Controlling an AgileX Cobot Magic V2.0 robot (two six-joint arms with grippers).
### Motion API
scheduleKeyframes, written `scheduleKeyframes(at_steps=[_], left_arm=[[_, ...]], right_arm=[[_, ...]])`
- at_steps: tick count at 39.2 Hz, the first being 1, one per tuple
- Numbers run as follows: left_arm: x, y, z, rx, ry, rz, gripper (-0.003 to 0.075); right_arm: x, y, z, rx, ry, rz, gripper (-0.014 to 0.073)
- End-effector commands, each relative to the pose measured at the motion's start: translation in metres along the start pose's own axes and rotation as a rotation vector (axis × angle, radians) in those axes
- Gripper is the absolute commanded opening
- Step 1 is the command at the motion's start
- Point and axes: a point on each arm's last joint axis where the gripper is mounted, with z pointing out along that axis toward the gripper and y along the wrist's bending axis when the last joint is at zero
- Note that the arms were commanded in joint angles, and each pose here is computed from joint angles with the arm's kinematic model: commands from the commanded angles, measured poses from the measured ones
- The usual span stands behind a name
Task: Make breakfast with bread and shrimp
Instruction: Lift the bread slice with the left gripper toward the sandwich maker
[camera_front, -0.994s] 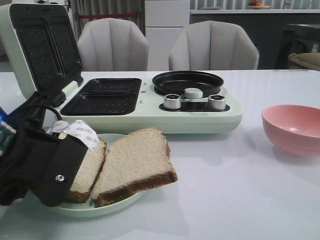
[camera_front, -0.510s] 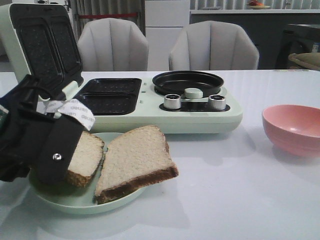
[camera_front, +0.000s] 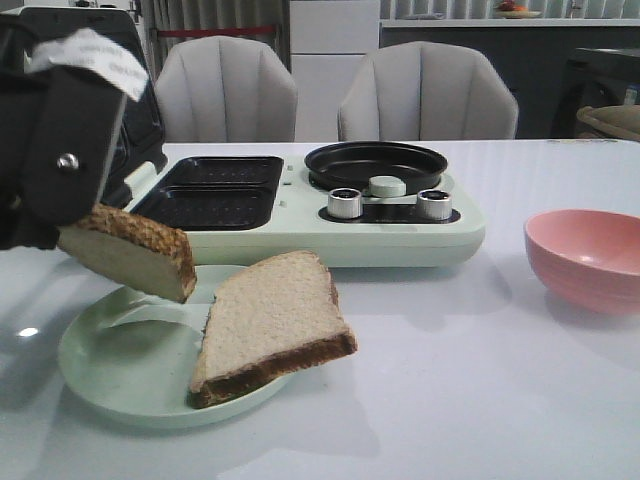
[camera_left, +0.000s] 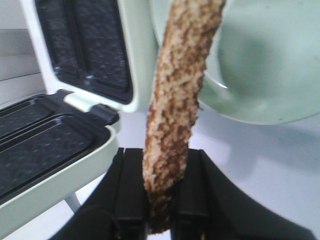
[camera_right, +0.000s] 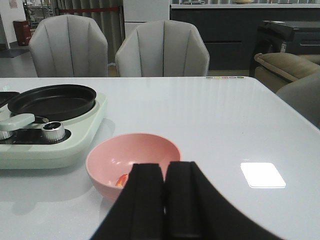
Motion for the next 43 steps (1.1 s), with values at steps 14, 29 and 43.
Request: scheduleKeyframes(at_steps=[14, 29, 43], left_arm=[[-0.012, 0.081, -0.042, -0.287, -0.145, -0.090, 0.0132], [-0.016, 0.144, -0.003, -0.371, -0.088, -0.121, 0.0132], [-0.020, 0.171, 0.068, -0.343, -0.084, -0.098, 0.0132]], right_arm=[[-0.014, 0.001, -0.003, -0.007, -0.115, -0.020, 0.0140], [-0.014, 0.001, -0.003, -0.007, -0.115, -0.020, 0.0140], [-0.014, 0.001, -0.003, -0.007, -0.115, -0.020, 0.0140]])
